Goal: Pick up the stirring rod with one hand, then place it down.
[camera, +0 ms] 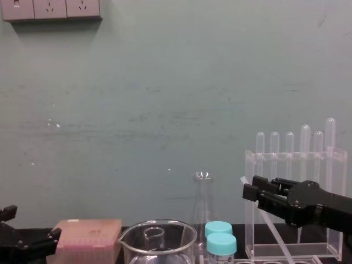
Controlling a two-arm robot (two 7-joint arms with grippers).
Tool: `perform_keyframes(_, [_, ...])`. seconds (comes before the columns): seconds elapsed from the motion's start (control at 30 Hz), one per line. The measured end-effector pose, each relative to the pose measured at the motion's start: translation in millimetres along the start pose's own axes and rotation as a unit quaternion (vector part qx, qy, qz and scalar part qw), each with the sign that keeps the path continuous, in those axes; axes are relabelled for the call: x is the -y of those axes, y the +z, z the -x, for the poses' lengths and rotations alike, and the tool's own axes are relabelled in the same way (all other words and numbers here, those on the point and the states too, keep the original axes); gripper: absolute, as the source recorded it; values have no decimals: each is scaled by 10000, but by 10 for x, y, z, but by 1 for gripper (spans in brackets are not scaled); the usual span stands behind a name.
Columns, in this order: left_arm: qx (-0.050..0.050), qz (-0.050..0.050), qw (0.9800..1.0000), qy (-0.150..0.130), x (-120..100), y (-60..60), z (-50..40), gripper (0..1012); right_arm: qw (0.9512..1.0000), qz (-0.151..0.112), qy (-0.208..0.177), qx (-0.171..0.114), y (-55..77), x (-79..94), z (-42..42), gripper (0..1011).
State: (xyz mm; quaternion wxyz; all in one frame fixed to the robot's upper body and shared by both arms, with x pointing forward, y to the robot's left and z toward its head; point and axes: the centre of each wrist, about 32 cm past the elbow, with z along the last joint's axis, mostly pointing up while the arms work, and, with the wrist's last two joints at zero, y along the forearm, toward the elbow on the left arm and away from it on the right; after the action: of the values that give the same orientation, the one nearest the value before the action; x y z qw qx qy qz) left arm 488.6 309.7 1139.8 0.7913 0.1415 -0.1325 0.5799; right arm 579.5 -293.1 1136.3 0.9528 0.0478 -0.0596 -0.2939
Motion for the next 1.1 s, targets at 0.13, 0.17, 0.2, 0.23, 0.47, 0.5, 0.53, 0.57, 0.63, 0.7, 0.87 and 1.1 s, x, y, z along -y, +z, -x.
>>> perform_keyframes(0.13, [0, 0, 10000, 0, 0, 0, 0, 1000, 10000, -5, -2, -1, 0, 1, 0, 471])
perform_keyframes(0.17, [0, 1, 10000, 0, 0, 0, 0, 1000, 10000, -5, -2, 0, 0, 1, 0, 490])
perform_keyframes(0.2, [0, 0, 10000, 0, 0, 0, 0, 1000, 10000, -7, -2, -1, 0, 1, 1, 531])
perform_keyframes(0.23, [0, 0, 10000, 0, 0, 0, 0, 1000, 10000, -7, -2, 0, 0, 1, 1, 567])
perform_keyframes(0.47, [0, 0, 10000, 0, 0, 0, 0, 1000, 10000, -11, -2, -1, 0, 1, 1, 789])
perform_keyframes(0.5, [0, 0, 10000, 0, 0, 0, 0, 1000, 10000, -11, -2, -1, 0, 1, 1, 817])
perform_keyframes(0.53, [0, 0, 10000, 0, 0, 0, 0, 1000, 10000, -11, -1, -1, 0, 1, 1, 844])
perform_keyframes(0.57, [0, 0, 10000, 0, 0, 0, 0, 1000, 10000, -11, -1, -1, 0, 1, 1, 863])
perform_keyframes(0.63, [0, 1, 10000, 0, 0, 0, 0, 1000, 9998, -135, 12, 128, 34, -9, 13, 929])
perform_keyframes(0.7, [0, 1, 10000, 0, 0, 0, 0, 1000, 9989, -393, -47, 257, 114, -27, 29, 976])
perform_keyframes(0.87, [0, 0, 10000, 0, 0, 0, 0, 1000, 9944, -895, -327, 452, 295, -60, 67, 1002])
perform_keyframes(1.1, [0, 1, 10000, 0, 0, 0, 0, 1000, 9835, -782, -1379, 877, 534, 29, 149, 1002])
